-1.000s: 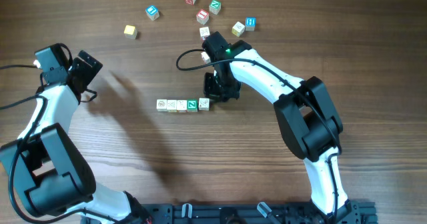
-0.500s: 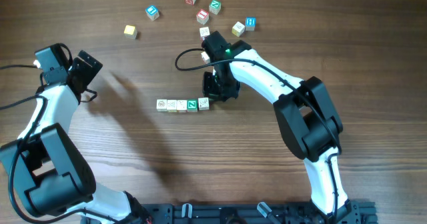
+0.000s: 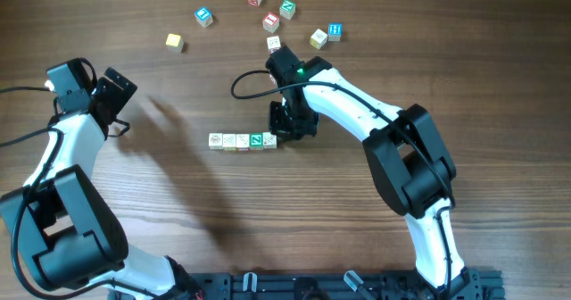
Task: Form a horizontal line
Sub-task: 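Open the right gripper and release the A block, then lift the right gripper and retract it toward the upper right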
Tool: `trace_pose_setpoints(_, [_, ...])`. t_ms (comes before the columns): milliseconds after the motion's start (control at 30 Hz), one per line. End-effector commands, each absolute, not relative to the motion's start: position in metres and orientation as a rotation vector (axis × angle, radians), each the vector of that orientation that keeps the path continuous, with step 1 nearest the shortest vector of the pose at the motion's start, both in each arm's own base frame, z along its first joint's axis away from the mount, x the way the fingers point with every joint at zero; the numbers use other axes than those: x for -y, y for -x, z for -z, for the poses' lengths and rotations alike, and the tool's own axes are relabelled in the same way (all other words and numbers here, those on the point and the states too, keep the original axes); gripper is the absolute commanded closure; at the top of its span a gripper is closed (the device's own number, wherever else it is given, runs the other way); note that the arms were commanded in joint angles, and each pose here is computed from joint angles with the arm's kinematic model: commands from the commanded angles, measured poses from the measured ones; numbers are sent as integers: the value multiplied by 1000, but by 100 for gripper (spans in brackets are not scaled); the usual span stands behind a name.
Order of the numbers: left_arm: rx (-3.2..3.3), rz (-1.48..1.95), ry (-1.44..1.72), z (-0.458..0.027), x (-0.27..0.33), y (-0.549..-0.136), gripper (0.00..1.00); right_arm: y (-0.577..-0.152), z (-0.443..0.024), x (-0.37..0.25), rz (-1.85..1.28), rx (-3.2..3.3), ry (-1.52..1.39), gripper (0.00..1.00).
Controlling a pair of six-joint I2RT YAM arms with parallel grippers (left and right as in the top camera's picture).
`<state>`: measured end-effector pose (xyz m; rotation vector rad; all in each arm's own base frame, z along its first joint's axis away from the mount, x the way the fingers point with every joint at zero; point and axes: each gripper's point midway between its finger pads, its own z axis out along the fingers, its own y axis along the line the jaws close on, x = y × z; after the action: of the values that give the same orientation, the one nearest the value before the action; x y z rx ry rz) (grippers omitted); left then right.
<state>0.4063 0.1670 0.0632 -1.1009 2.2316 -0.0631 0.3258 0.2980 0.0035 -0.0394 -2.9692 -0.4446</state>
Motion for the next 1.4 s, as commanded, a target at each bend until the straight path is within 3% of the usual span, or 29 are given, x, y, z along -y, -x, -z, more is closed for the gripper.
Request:
trace_pose_setpoints(0, [-2225, 53, 1104, -64, -171, -408, 0, -320, 5, -300, 436, 2938, 54, 87])
trace_pose_setpoints(600, [-2225, 53, 1104, -64, -171, -408, 0, -347, 14, -268, 158, 3123, 92, 85])
trace_pose_setpoints(667, [-2225, 53, 1104, -64, -171, -408, 0, -348, 14, -266, 147, 3128, 91, 96])
trace_pose_setpoints(733, [-2225, 53, 1104, -64, -171, -408, 0, -350, 13, -262, 117, 3141, 92, 96])
trace_pose_setpoints(933, [-2225, 53, 1104, -64, -171, -408, 0, -394, -49, -205, 198, 3247, 256, 94])
trace_pose_setpoints(967, [-2225, 53, 1104, -64, -171, -408, 0, -399, -50, -197, 198, 3248, 289, 83])
trace_pose_setpoints(1000, [-2225, 53, 1104, -64, -171, -408, 0, -403, -50, -187, 194, 3249, 308, 62])
trace_pose_setpoints(1067, [-2225, 53, 1104, -64, -171, -408, 0, -414, -49, -161, 123, 3278, 269, 0])
trace_pose_setpoints(1167, [-2225, 53, 1104, -64, -171, -408, 0, -426, -50, -125, -40, 3326, 157, 0])
trace_pose_setpoints(1367, [-2225, 53, 1104, -64, -171, -408, 0, -459, -57, -130, 36, 3453, 170, 0])
